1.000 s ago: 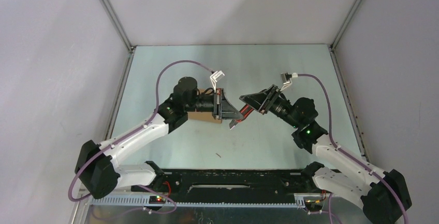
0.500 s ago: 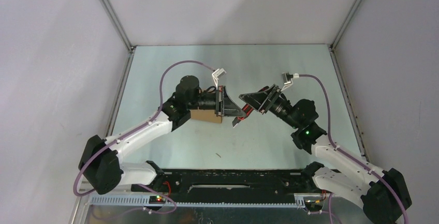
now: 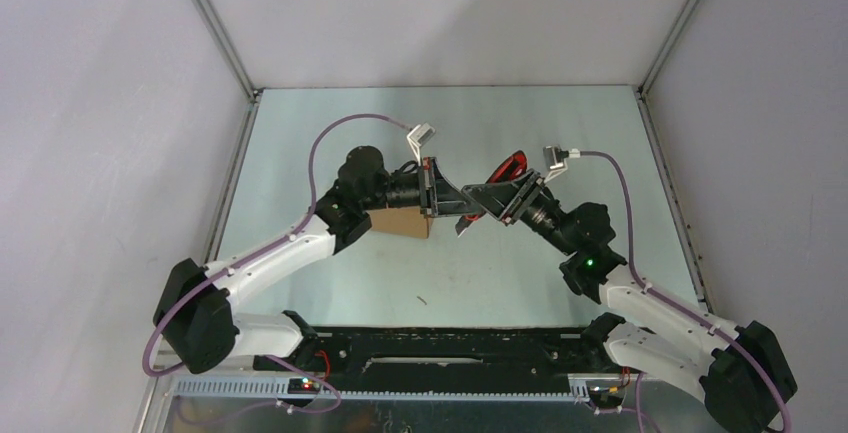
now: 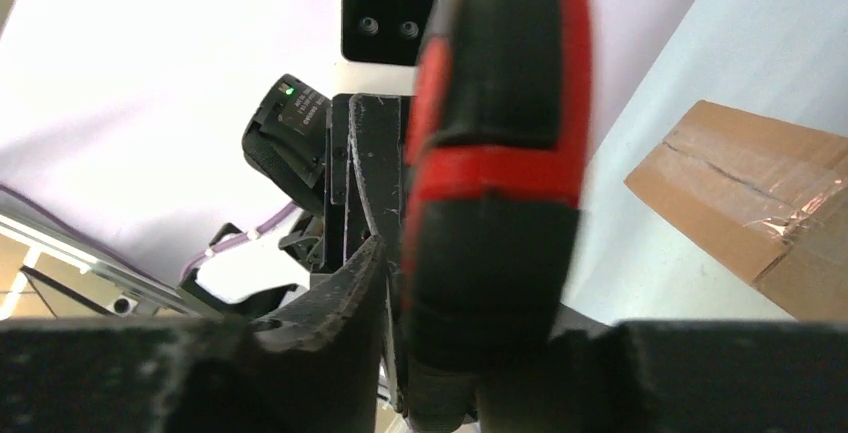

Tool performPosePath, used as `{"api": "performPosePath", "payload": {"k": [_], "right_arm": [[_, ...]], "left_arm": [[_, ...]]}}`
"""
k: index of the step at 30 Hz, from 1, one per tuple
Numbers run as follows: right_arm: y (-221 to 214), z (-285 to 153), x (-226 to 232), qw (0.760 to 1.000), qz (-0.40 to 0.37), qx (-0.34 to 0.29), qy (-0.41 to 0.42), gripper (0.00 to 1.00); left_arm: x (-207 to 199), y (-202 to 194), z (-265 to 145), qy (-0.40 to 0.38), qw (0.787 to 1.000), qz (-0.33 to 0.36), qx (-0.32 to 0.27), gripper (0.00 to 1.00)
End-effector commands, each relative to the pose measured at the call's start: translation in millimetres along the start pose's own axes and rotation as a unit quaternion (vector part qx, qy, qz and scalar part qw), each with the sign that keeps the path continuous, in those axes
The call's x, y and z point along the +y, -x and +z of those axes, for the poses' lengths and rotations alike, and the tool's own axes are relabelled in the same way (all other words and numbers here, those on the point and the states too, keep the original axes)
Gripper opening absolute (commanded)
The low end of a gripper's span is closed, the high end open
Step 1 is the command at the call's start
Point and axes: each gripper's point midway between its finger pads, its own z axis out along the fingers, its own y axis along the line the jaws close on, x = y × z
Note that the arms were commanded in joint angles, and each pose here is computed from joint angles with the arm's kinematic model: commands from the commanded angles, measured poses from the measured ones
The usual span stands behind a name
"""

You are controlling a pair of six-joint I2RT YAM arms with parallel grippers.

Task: Unpack the express box
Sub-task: Cut the express box at the center of the board.

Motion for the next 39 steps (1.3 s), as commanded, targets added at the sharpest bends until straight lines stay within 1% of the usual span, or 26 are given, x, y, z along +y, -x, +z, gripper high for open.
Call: {"api": "performPosePath", "payload": {"k": [1,2,5,6,8,9,10,11,13,14,15,17,18,19,21,23,24,25,26,27,28,30,33,37,38,39], "right_arm": [[16,-1,27,0.998,-0.021,-0.033,0.046,0.23],[16,-1,26,0.998,-0.020,-0.034,0.044,0.17],[18,-3,22,0.998,-0.017,-0.041,0.039,0.07],[20,-4,21,0.998,-0.018,-0.043,0.037,0.01],[23,-5,18,0.998,-0.020,-0.048,0.032,0.00],[24,-5,17,0.998,-0.021,-0.052,0.030,0.00],[26,-6,15,0.998,-0.023,-0.057,0.026,0.00],[28,-7,12,0.998,-0.023,-0.063,0.020,0.00],[36,-11,2,0.996,-0.022,-0.083,0.002,0.00],[41,-14,-3,0.995,-0.021,-0.094,-0.006,0.00],[47,-16,-8,0.994,-0.023,-0.108,-0.016,0.00],[55,-18,-22,0.990,-0.025,-0.130,-0.042,0.00],[58,-18,-28,0.988,-0.027,-0.140,-0.054,0.00],[61,-18,-36,0.986,-0.025,-0.152,-0.069,0.00],[64,-19,-61,0.976,-0.015,-0.185,-0.110,0.00],[67,-16,-73,0.971,-0.012,-0.208,-0.119,0.00],[69,-14,-81,0.967,-0.012,-0.218,-0.128,0.00],[73,-12,-89,0.964,-0.010,-0.229,-0.135,0.00],[74,-9,-96,0.962,-0.008,-0.237,-0.137,0.00],[76,-6,-102,0.961,-0.004,-0.242,-0.136,0.00],[76,-3,-109,0.961,0.005,-0.244,-0.133,0.00],[73,4,-124,0.960,0.013,-0.247,-0.132,0.00],[72,15,-141,0.960,0.019,-0.248,-0.126,0.00],[71,31,-166,0.959,0.040,-0.245,-0.133,0.00],[72,34,-168,0.959,0.045,-0.248,-0.129,0.00],[72,36,-173,0.958,0.052,-0.249,-0.130,0.00]], "left_arm": [[-28,23,3,-0.026,0.999,0.036,-0.027,0.00],[-30,21,3,-0.028,0.999,0.039,-0.024,0.00],[-32,18,2,-0.029,0.998,0.049,-0.014,0.00],[-31,16,1,-0.024,0.998,0.049,-0.009,0.00],[-29,13,-1,-0.015,0.998,0.056,-0.003,0.02],[-27,12,-3,-0.005,0.998,0.060,-0.002,0.12],[-23,12,-5,0.009,0.998,0.064,-0.005,0.27],[-14,11,-10,0.035,0.998,0.061,-0.004,0.46],[0,15,-21,0.085,0.994,0.062,-0.013,0.74],[12,21,-30,0.127,0.990,0.060,-0.025,0.87],[23,24,-40,0.165,0.984,0.057,-0.032,0.94],[44,36,-64,0.249,0.965,0.048,-0.061,0.99],[53,42,-76,0.291,0.953,0.044,-0.075,1.00],[65,52,-94,0.351,0.930,0.038,-0.099,0.99],[92,69,-137,0.479,0.865,0.024,-0.146,0.97],[117,80,-185,0.605,0.778,0.009,-0.172,0.96],[127,82,-205,0.649,0.742,-0.006,-0.167,0.95],[137,84,-220,0.680,0.714,-0.020,-0.163,0.94],[146,87,-227,0.691,0.703,-0.029,-0.165,0.94],[155,90,-226,0.683,0.711,-0.037,-0.166,0.95],[163,89,-221,0.667,0.725,-0.052,-0.162,0.95],[180,86,-226,0.669,0.724,-0.079,-0.150,0.96],[202,82,-226,0.655,0.736,-0.116,-0.125,0.97],[220,79,-215,0.629,0.760,-0.131,-0.096,0.97],[221,77,-208,0.616,0.772,-0.133,-0.087,0.97],[222,76,-205,0.609,0.777,-0.135,-0.084,0.97]]}}
